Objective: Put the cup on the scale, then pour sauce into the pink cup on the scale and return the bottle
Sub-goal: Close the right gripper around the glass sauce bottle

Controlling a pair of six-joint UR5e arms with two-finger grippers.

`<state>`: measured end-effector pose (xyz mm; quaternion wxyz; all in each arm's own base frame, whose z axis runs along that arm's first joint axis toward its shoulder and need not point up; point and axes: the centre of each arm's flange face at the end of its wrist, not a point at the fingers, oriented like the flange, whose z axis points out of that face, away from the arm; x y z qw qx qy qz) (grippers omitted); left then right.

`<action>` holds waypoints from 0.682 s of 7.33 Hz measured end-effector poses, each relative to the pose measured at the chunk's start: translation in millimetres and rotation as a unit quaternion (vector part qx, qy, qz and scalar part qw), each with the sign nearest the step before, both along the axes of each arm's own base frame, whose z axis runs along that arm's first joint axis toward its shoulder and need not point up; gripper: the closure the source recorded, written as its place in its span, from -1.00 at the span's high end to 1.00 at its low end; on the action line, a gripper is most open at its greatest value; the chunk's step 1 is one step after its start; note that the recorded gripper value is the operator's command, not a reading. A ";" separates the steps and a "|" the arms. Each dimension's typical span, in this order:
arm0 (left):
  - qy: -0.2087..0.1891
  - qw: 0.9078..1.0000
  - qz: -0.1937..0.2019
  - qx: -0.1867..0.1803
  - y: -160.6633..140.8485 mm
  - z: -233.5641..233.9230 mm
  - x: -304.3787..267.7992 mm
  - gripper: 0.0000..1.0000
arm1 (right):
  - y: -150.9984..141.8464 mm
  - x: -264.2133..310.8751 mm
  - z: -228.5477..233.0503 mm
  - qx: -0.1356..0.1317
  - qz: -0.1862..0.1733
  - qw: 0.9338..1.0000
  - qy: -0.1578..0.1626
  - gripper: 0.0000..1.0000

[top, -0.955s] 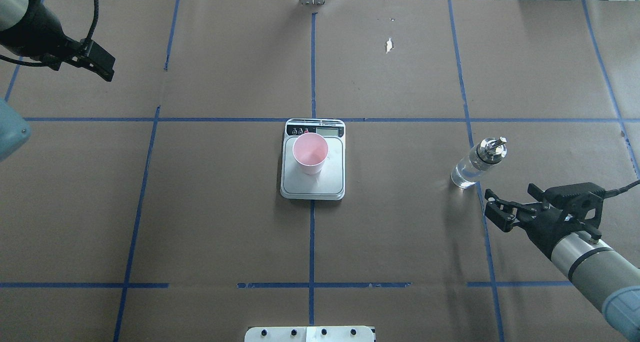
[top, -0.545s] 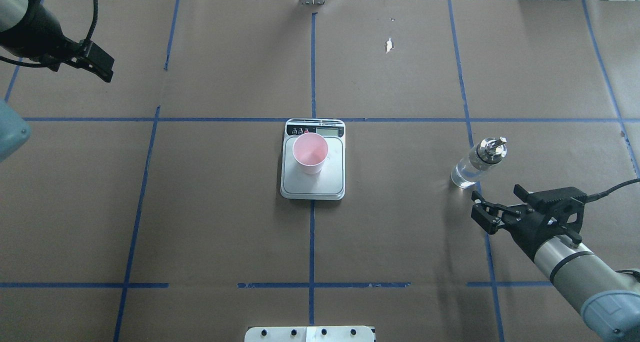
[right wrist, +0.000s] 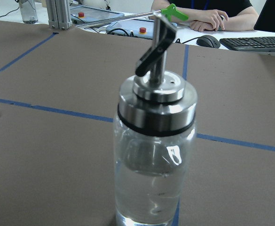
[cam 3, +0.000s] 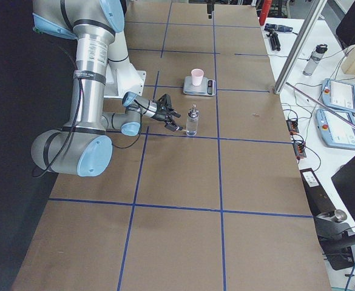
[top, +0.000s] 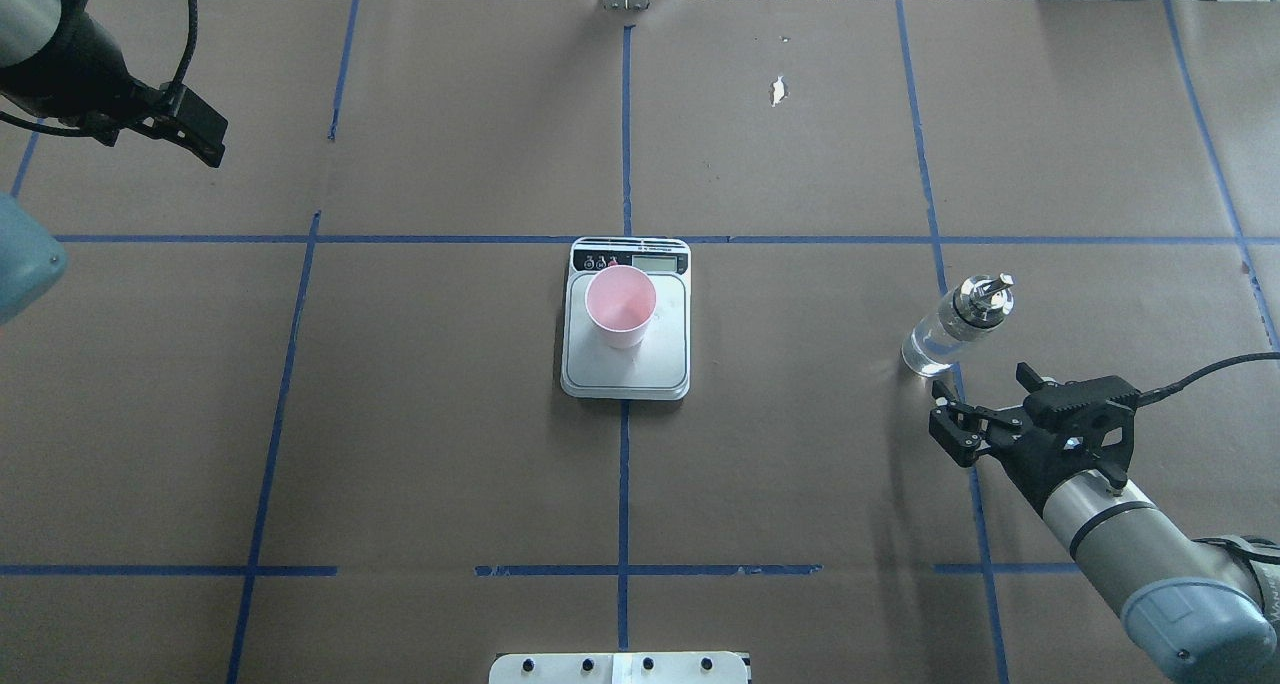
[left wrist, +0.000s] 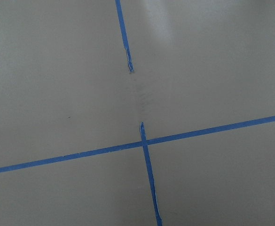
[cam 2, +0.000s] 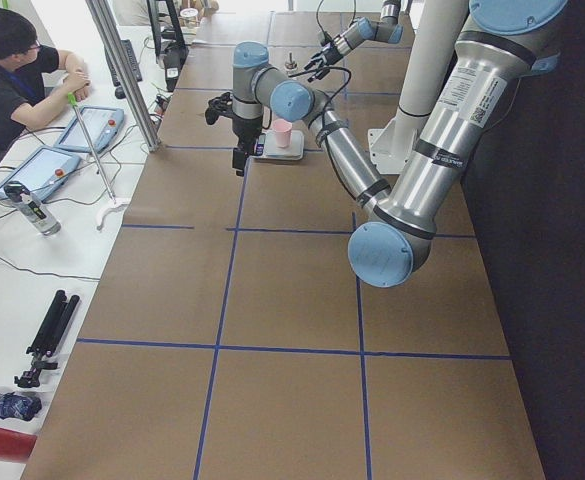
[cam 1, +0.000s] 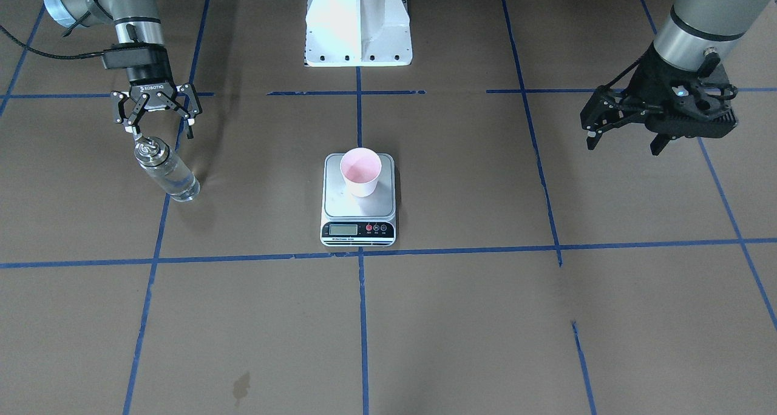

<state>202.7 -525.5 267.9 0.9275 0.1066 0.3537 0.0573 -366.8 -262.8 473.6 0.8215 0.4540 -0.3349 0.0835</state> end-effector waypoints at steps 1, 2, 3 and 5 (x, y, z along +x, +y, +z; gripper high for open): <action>0.000 1.000 0.000 -0.001 -1.7 1.8 0.7 1.00 | -2.4 1.2 1.1 0.003 0.003 1.000 0.001 1.00; 0.001 1.000 -0.001 0.001 -4.3 3.2 0.8 1.00 | -5.2 2.9 1.7 0.005 0.007 1.000 -0.001 1.00; 0.002 1.000 -0.003 0.004 -6.3 4.0 0.6 1.00 | -8.5 4.2 5.4 0.005 0.011 1.000 -0.001 1.00; 0.003 1.000 -0.005 0.004 -8.0 4.7 0.1 1.00 | -16.4 -7.2 10.8 0.006 0.018 1.000 -0.001 1.00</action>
